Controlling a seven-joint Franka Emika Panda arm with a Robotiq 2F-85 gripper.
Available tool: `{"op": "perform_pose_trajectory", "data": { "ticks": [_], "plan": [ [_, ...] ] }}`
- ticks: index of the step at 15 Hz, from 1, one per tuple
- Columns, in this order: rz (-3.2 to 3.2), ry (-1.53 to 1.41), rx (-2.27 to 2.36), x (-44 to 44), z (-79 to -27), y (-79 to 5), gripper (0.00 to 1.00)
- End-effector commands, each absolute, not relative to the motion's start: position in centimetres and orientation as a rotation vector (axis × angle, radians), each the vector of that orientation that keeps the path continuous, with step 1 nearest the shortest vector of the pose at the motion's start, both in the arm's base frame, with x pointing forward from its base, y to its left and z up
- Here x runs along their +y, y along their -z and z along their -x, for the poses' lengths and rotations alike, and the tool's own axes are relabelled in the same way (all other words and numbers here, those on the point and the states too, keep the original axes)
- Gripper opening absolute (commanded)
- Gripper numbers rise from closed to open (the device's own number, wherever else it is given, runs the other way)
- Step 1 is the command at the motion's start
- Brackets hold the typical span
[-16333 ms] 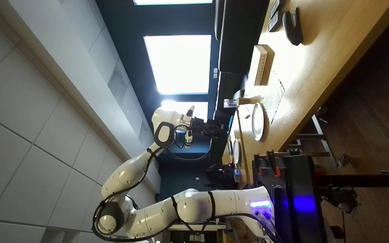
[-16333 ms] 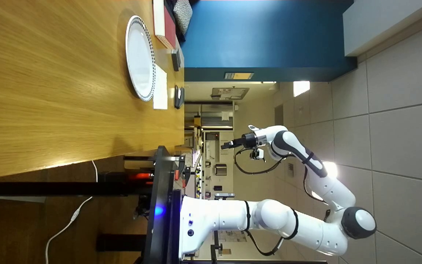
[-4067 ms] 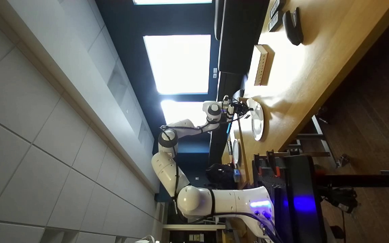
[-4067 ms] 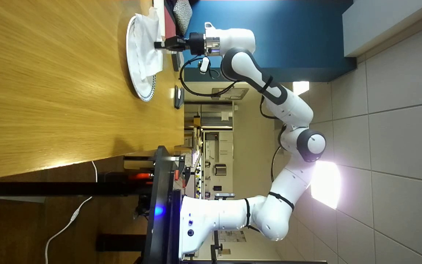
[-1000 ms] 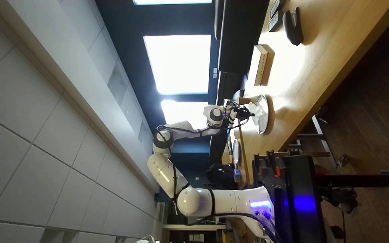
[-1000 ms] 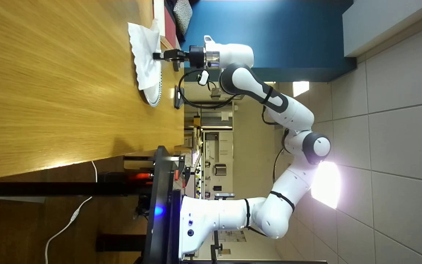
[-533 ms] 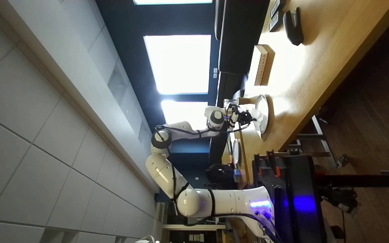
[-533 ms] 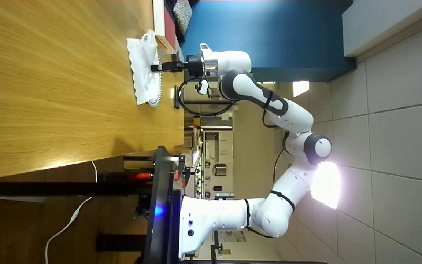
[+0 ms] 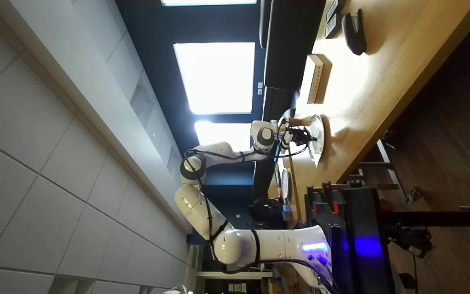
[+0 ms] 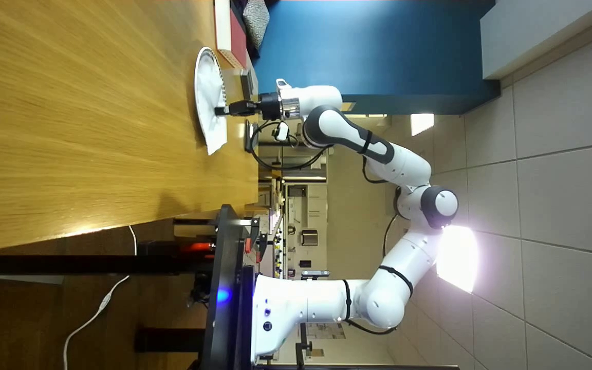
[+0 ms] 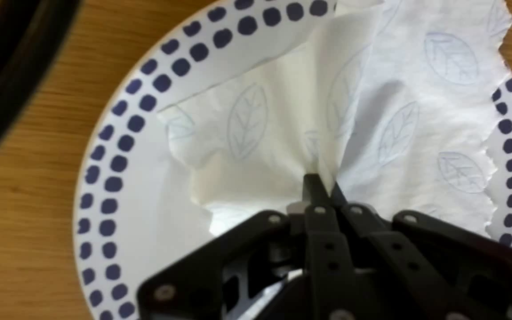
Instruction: Use the white napkin to wipe the white plate.
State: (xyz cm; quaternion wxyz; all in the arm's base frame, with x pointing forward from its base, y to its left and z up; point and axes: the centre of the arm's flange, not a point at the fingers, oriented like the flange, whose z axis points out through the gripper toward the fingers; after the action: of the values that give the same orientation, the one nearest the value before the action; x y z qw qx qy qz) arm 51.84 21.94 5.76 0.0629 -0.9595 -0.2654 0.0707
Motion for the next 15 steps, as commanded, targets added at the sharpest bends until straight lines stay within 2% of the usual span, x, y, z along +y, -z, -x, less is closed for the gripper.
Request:
{"op": "perform_pose_trajectory", "data": {
  "ticks": [1, 10, 15],
  "plan": [
    [2.919, -0.176, -0.779, 20.8, -52.8, -9.0, 0.0],
    [2.923, -0.154, -0.854, 25.2, -54.2, -7.9, 0.0],
    [2.87, -0.184, -0.953, 28.3, -52.7, -7.7, 0.0]
  ]
}}
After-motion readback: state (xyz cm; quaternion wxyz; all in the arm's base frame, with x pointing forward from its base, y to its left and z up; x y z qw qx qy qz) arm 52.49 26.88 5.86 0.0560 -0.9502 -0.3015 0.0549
